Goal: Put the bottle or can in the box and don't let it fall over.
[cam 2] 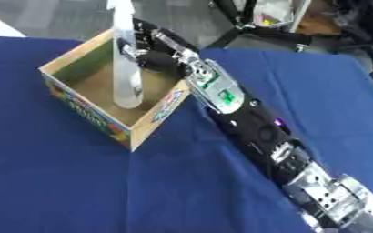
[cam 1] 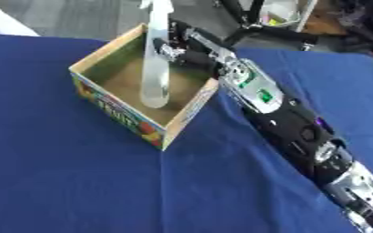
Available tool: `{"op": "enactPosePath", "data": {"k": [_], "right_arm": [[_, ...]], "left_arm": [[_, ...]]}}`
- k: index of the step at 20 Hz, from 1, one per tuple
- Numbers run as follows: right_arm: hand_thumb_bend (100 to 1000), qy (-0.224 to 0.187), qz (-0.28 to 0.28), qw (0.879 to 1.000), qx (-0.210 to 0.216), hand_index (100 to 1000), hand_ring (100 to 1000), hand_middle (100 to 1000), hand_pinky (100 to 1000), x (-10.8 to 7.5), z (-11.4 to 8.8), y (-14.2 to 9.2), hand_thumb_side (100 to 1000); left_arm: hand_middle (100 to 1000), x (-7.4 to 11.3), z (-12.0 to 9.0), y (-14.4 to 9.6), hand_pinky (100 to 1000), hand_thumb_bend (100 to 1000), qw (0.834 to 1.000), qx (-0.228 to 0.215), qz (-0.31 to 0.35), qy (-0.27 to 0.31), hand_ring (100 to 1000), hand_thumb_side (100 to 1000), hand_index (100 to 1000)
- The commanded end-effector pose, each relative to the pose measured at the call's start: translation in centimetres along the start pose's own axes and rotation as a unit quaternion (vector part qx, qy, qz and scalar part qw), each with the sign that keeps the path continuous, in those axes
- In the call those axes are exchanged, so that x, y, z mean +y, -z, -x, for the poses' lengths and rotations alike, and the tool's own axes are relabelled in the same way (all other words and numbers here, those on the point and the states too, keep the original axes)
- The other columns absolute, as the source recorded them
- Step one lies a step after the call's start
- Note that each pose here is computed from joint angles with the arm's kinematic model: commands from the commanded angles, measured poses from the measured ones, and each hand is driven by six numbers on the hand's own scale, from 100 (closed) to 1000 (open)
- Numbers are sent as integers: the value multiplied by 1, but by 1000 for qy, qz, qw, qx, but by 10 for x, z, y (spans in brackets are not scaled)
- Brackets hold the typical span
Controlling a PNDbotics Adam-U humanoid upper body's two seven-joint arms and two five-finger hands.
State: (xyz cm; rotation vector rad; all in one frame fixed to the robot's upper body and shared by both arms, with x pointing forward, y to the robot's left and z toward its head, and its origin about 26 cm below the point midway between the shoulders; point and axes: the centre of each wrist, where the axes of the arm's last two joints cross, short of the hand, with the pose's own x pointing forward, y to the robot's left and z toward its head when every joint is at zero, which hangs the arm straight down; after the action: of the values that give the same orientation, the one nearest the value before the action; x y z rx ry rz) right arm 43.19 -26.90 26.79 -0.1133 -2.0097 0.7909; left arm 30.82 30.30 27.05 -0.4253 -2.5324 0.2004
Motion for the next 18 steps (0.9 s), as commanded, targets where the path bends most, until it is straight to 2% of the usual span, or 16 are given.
{"op": "enactPosePath", "data": {"k": [1,2,3,4,8,11,13,18], "right_arm": [[100,-7,13,1000,-14,1000,1000,1000,1000,-16,-18,-7,499],[100,-4,14,1000,-14,1000,1000,1000,1000,-16,-19,-10,499],[100,0,16,1000,-14,1000,1000,1000,1000,-17,-21,-14,583],[100,3,18,1000,-14,1000,1000,1000,1000,-17,-22,-17,504],[100,18,26,999,-24,1000,1000,1000,1000,-22,-32,-34,529],[100,19,29,999,-34,1000,1000,1000,1000,-26,-41,-50,500],[100,21,37,998,-37,1000,1000,1000,1000,-28,-43,-67,470],[100,43,91,993,-59,1000,1000,1000,1000,-29,-52,-114,470]], "left_arm": [[1000,3,-11,4,941,433,1000,-12,8,20,1000,556,797],[1000,4,-12,3,941,433,1000,-11,6,24,1000,557,797],[1000,5,-12,2,941,433,1000,-9,5,28,1000,557,797],[1000,7,-12,1,941,432,999,-8,4,31,1000,558,797],[1000,13,-14,-4,941,432,999,-1,-3,49,1000,559,797],[1000,20,-15,-11,942,427,998,10,-10,68,1000,565,798],[1000,25,-16,-16,943,425,996,19,-15,81,1000,569,798],[1000,36,-19,-27,943,419,993,37,-27,113,1000,578,798]]}}
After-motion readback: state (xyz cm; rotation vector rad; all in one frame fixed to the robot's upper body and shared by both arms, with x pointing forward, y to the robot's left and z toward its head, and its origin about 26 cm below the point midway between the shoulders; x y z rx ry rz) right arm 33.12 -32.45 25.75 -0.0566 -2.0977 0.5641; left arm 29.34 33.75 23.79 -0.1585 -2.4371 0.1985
